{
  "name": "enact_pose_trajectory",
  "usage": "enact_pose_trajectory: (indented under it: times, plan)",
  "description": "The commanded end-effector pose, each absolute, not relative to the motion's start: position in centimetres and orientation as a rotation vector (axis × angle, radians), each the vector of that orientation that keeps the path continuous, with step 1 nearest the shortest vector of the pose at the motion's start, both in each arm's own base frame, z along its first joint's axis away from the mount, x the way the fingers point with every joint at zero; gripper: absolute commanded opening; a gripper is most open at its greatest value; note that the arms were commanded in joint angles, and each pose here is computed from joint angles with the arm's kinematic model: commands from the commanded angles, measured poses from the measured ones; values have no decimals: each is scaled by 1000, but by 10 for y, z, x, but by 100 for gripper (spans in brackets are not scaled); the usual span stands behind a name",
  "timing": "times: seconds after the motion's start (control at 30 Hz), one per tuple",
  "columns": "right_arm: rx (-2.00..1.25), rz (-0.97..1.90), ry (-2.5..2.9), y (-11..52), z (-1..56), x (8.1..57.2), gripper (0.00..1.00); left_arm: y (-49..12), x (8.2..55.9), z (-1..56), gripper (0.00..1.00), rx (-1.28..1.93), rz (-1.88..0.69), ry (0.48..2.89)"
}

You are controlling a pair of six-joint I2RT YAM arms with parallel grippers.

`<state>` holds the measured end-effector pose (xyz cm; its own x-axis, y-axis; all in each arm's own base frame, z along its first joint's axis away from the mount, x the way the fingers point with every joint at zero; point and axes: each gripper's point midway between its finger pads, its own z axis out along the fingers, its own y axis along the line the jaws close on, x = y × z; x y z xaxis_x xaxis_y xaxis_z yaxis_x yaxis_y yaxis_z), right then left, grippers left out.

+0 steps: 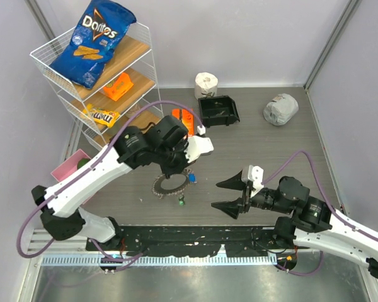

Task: Remove the keys from the keyring
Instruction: Remove the key from the keyring.

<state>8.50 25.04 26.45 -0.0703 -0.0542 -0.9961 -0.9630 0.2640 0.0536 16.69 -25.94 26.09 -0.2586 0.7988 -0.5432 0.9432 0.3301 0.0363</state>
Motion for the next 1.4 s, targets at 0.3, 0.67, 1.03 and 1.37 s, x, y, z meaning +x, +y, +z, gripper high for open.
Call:
enact_pose_trajectory:
  times: [0.3, 0.67, 1.03, 1.37]
  plan:
    - [-1152, 1022, 965, 274, 301, 71, 71, -270, 126, 298, 0, 1725, -537, 1672]
    - [-1244, 981, 989, 292, 301, 79, 70, -267, 109, 306, 0, 1748, -598, 1513]
    - [-1135, 1066, 972, 297, 314, 77, 68, -275, 134, 312, 0, 1504, -551, 1705]
    - [-1101, 1010, 1002, 313, 306, 95, 69, -282, 131, 313, 0, 1479, -599, 1726]
